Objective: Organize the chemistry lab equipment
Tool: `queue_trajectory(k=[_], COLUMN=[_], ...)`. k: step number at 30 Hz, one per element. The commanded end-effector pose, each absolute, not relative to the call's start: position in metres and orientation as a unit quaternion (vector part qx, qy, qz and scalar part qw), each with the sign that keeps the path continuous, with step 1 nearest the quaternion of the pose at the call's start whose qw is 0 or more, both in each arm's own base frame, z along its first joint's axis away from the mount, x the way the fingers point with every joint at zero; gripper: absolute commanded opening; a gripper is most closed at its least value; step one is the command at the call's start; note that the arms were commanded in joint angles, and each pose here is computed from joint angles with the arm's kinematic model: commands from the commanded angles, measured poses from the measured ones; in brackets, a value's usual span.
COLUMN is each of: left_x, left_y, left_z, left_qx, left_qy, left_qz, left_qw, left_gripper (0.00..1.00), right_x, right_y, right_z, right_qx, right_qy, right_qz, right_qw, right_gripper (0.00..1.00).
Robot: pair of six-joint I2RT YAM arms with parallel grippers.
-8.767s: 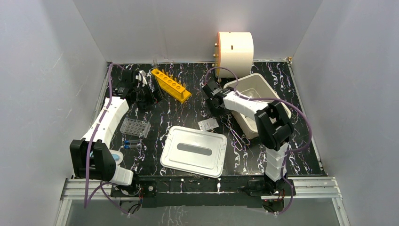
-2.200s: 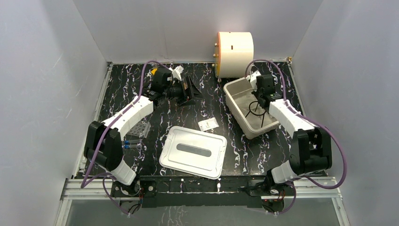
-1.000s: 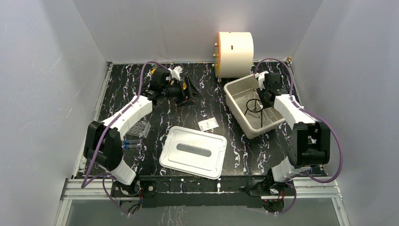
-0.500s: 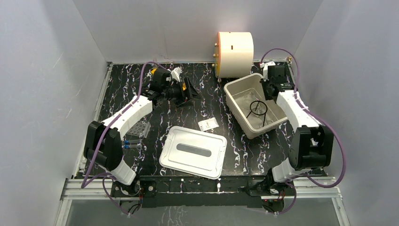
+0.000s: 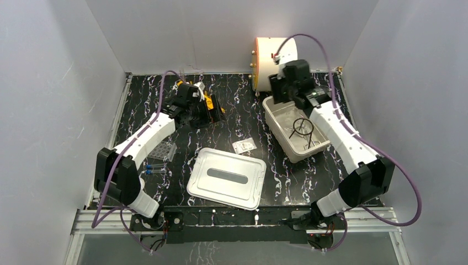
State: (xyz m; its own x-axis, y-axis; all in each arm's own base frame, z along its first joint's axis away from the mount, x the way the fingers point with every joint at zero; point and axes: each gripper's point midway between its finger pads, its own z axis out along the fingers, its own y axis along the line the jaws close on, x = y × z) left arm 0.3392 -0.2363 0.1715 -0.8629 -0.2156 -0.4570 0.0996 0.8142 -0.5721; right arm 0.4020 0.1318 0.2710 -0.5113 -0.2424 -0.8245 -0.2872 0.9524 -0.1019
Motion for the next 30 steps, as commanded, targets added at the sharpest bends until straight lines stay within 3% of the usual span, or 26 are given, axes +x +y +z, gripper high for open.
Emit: queue_trajectory(k=[1, 9, 18, 30], left_x=[0.342, 0.319, 0.309, 0.312], left_y=[-0.194, -0.165, -0.159, -0.161], left_z=[0.185, 0.147, 0.137, 0.144], left_qx=[-0.057, -0.147, -0.156, -0.157], left_qy=[0.927, 0.942, 0.943, 0.937], left_qz=[-0.219, -0.213, -0.207, -0.219], left_qw=[0.301, 0.214, 0.209, 0.222], left_gripper=[0.98, 0.98, 0.98, 0.91], right_x=[0.374, 0.336, 0.324, 0.317], right_y=[0.213, 0.283, 0.286, 0.296], right_z=[0.279, 0.196, 0.110, 0.058], right_qx=[-0.190, -0.211, -0.158, -0.150], right_qy=[0.855, 0.892, 0.939, 0.958], right_qz=[0.121, 0.142, 0.110, 0.090], right_qw=[0.468, 0.375, 0.286, 0.229], right_gripper=[0.61, 0.64, 0.64, 0.64])
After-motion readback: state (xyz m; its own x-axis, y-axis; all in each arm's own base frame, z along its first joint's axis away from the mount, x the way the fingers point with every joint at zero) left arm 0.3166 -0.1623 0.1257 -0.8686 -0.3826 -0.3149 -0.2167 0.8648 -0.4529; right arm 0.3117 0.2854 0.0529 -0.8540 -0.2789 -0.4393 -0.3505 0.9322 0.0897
